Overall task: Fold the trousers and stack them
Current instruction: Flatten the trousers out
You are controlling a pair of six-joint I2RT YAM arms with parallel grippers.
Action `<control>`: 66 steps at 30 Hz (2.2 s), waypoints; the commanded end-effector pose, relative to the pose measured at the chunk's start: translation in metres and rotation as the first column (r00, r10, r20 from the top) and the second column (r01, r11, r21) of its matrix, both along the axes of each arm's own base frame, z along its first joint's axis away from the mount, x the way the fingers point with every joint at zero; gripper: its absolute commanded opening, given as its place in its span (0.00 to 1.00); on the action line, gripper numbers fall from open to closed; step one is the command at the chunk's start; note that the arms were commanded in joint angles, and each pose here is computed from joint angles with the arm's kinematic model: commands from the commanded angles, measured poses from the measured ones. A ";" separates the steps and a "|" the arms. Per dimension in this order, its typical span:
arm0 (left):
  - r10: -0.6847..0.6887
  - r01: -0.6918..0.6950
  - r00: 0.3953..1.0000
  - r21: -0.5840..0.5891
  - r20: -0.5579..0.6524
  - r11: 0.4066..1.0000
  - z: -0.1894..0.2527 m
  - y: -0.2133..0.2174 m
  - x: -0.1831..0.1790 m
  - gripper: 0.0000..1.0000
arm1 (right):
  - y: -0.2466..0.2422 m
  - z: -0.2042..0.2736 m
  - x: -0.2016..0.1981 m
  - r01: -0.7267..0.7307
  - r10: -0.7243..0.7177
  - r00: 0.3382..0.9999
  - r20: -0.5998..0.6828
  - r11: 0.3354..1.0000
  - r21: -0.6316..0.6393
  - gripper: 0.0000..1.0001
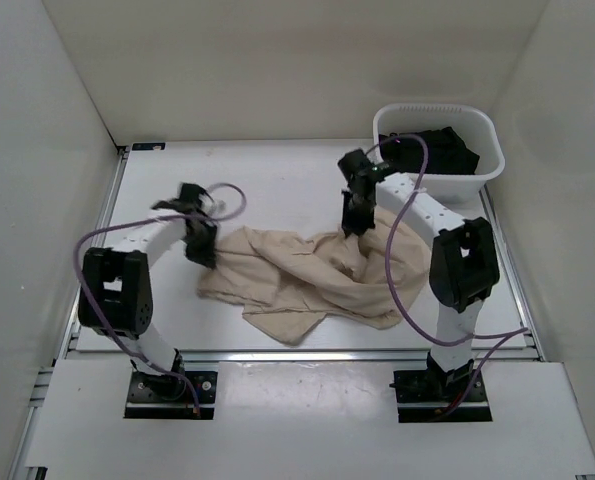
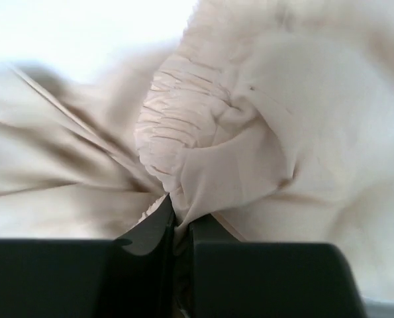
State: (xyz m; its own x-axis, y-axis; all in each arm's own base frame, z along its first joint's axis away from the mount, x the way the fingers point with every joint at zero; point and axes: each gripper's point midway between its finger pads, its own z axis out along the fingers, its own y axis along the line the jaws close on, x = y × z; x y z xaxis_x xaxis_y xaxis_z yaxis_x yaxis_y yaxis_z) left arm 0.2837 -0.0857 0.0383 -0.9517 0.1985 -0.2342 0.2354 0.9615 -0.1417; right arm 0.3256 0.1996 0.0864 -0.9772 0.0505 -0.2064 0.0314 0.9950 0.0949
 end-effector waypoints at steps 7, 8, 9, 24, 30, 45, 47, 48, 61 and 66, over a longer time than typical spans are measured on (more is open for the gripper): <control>0.545 -0.676 0.609 0.017 0.576 0.737 0.193 0.260 0.079 0.15 | 0.027 0.276 0.039 -0.158 -0.138 0.789 0.599 0.896 0.414 0.00; 0.551 -0.688 0.591 0.012 0.589 0.725 0.199 0.265 0.074 0.15 | 0.011 0.287 0.028 -0.138 -0.166 0.763 0.625 0.902 0.409 0.00; 0.555 -0.702 0.577 0.017 0.599 0.712 0.203 0.269 0.068 0.15 | -0.006 0.279 0.028 -0.065 -0.207 0.751 0.627 0.922 0.382 0.00; 0.674 -0.680 0.732 0.184 0.104 0.710 0.076 0.185 -0.123 0.71 | -0.182 0.012 -0.173 0.724 -0.693 0.679 0.243 0.687 -0.060 0.99; 0.682 -0.692 0.718 0.248 0.141 0.678 0.090 0.198 -0.127 0.86 | -0.183 0.037 -0.142 0.727 -0.686 0.643 0.341 0.687 0.009 0.99; 0.795 -0.802 0.597 0.107 0.108 0.588 0.052 0.228 -0.109 0.94 | -0.162 -0.052 -0.112 0.761 -0.757 0.648 0.084 0.648 -0.026 0.99; 0.791 -0.794 0.608 0.065 0.071 0.605 0.035 0.215 -0.109 0.94 | -0.165 -0.063 -0.112 0.772 -0.770 0.635 0.061 0.634 -0.043 0.99; 0.787 -0.792 0.610 0.043 0.088 0.609 0.031 0.214 -0.106 0.94 | -0.162 -0.066 -0.110 0.765 -0.763 0.645 0.046 0.643 -0.041 0.98; 0.756 -0.782 0.621 0.097 0.205 0.616 0.018 0.265 -0.044 0.14 | -0.199 -0.026 -0.105 0.826 -0.827 0.562 -0.016 0.560 0.070 0.00; 0.734 -0.840 0.514 0.087 0.444 0.535 0.102 0.319 -0.016 0.14 | -0.234 0.069 -0.092 0.775 -0.786 0.598 0.156 0.617 0.135 0.00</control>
State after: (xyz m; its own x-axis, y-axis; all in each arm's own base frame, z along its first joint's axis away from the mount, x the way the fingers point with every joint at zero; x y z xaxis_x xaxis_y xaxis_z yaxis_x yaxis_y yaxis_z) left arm 0.2426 0.1858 0.0657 -0.7335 -0.5581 -0.3879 -0.6071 0.7946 0.0048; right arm 0.2244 -0.0126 0.0801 -0.4723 0.8585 -0.1999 0.8439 0.5059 0.1787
